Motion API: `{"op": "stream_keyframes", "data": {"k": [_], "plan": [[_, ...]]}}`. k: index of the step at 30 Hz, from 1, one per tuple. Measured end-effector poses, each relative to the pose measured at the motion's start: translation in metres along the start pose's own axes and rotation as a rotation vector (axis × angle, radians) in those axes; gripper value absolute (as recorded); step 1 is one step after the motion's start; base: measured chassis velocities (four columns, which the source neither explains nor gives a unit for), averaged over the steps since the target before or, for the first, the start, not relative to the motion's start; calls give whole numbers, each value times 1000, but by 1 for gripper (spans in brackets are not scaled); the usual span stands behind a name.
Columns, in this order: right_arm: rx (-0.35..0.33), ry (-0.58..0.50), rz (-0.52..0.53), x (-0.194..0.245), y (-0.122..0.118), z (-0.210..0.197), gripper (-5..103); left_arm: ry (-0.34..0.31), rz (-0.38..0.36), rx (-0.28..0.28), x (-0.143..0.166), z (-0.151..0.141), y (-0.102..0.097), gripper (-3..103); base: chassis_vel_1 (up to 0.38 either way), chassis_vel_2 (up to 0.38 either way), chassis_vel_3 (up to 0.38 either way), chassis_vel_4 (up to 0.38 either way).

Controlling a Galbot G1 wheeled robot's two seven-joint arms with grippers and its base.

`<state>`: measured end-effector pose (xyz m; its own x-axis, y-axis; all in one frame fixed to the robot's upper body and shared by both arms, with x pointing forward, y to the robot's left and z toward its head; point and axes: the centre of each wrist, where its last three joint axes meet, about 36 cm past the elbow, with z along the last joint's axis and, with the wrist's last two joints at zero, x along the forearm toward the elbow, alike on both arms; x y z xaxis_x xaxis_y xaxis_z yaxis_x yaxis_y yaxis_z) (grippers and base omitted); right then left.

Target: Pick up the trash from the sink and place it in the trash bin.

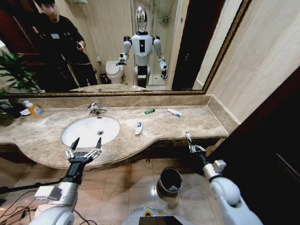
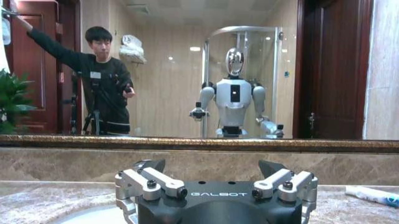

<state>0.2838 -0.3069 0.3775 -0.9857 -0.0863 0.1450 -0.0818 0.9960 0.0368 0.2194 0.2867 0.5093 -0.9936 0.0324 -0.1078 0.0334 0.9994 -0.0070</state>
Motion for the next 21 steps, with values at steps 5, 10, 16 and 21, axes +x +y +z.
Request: {"op": "stream_keyframes", "data": {"k": [5,10,16,21], "plan": [[10,59,13,0,2,28,2,0,0,0,0,0,0,100,0,0,0,0],[3,100,10,-11,5,42,2,0,0,0,0,0,0,100,0,0,0,0],[-11,154,7,-30,13,83,2,0,0,0,0,0,0,100,0,0,0,0],[-49,195,3,-38,25,106,2,0,0,0,0,0,0,100,0,0,0,0]]}}
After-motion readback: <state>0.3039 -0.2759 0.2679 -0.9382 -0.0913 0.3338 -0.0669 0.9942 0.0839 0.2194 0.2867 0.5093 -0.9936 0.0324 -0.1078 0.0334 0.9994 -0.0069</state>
